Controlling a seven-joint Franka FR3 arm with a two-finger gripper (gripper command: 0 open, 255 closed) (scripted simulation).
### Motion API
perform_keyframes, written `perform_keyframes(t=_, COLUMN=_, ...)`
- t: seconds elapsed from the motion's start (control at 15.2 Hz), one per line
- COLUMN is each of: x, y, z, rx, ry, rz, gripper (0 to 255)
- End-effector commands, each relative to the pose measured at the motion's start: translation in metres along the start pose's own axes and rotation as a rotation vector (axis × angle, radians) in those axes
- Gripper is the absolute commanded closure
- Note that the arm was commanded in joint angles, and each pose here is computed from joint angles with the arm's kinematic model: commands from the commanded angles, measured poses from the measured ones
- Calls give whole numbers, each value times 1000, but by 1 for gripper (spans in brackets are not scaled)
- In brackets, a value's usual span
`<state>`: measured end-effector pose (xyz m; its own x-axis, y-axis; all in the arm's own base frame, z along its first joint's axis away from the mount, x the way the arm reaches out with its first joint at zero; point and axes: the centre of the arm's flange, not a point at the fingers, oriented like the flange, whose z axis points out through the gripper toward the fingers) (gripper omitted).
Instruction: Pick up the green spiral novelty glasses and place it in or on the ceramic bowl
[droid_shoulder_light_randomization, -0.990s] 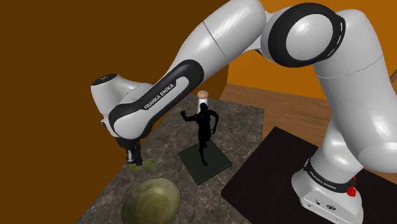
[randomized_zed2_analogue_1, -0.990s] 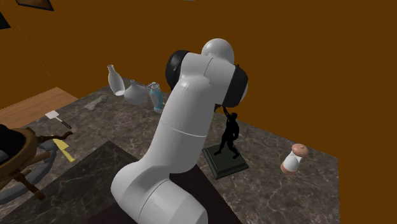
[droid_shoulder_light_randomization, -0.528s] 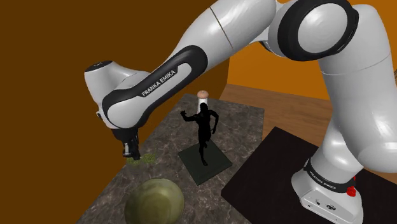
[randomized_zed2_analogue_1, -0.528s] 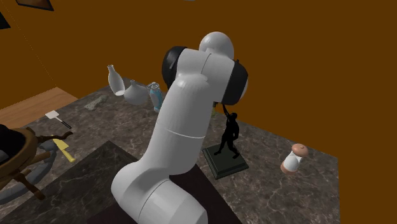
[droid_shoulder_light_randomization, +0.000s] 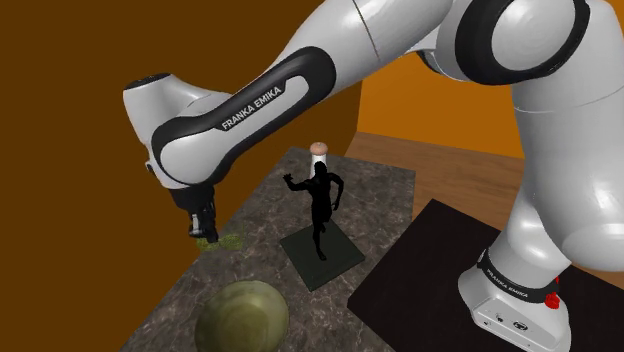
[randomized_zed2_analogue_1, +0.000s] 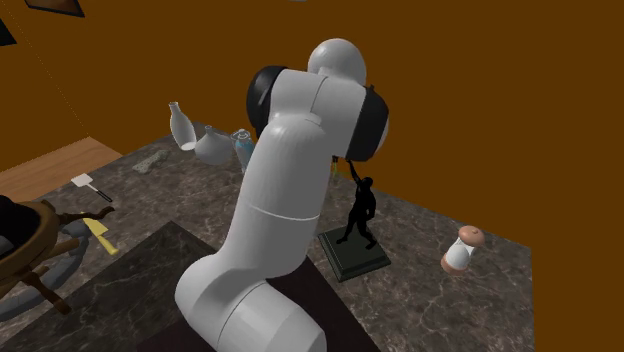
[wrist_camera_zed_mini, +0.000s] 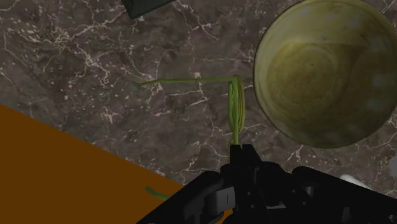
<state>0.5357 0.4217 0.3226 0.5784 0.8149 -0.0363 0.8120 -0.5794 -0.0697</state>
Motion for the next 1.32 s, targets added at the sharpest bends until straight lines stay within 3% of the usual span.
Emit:
perform_keyframes(t=0.0, x=-7, y=-18, z=-3, rx=0, ry=0, rz=0, gripper=255)
perform_keyframes(t=0.66, x=-62, y=-147, z=-7, rx=0, ry=0, rz=0, gripper=255)
perform_keyframes(t=1.25, x=-61, y=-144, z=41, rx=0, ry=0, rz=0, gripper=255)
